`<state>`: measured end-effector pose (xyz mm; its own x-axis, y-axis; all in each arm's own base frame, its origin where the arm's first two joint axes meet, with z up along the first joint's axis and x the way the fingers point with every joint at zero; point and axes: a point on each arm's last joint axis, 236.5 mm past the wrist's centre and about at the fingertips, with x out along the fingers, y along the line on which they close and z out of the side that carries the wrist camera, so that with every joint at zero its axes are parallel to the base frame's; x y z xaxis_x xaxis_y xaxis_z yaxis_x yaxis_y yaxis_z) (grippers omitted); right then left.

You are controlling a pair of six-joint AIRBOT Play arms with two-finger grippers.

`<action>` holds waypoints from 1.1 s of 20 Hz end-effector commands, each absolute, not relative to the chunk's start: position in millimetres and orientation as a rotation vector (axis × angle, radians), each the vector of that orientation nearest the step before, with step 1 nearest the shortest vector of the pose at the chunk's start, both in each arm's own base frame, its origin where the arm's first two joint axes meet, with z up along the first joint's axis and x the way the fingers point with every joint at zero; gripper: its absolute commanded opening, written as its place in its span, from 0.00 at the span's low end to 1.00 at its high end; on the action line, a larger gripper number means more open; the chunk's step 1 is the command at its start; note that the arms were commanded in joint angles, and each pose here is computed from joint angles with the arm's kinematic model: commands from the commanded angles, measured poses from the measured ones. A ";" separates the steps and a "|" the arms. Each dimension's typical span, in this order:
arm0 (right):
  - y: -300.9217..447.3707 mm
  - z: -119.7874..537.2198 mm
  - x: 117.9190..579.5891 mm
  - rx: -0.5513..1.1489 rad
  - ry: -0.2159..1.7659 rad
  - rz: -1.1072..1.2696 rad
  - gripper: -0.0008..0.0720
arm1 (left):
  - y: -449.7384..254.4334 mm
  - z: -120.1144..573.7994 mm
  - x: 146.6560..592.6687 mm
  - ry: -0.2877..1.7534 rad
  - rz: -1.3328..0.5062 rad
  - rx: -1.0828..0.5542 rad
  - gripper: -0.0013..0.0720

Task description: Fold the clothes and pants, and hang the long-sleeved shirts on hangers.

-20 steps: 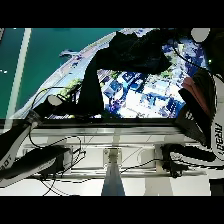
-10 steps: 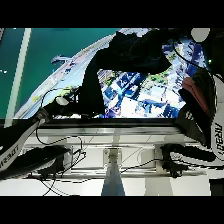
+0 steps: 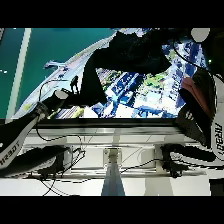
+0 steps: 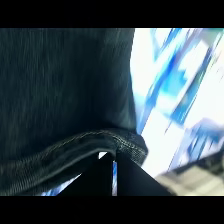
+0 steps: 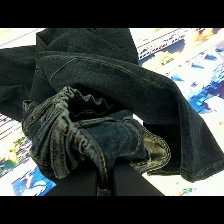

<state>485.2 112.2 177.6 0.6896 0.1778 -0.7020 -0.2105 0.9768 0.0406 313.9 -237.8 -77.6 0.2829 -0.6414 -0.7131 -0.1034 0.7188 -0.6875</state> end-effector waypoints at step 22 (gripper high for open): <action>13.0 80.1 328.2 0.030 1.128 0.094 0.05 | 279.0 129.7 348.8 0.897 0.515 -0.387 0.04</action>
<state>394.2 -3.7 142.2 0.5829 0.0173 -0.8124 -0.0492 0.9987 -0.0141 413.2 242.0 197.5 0.7371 0.2056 -0.6438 -0.4495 0.8604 -0.2399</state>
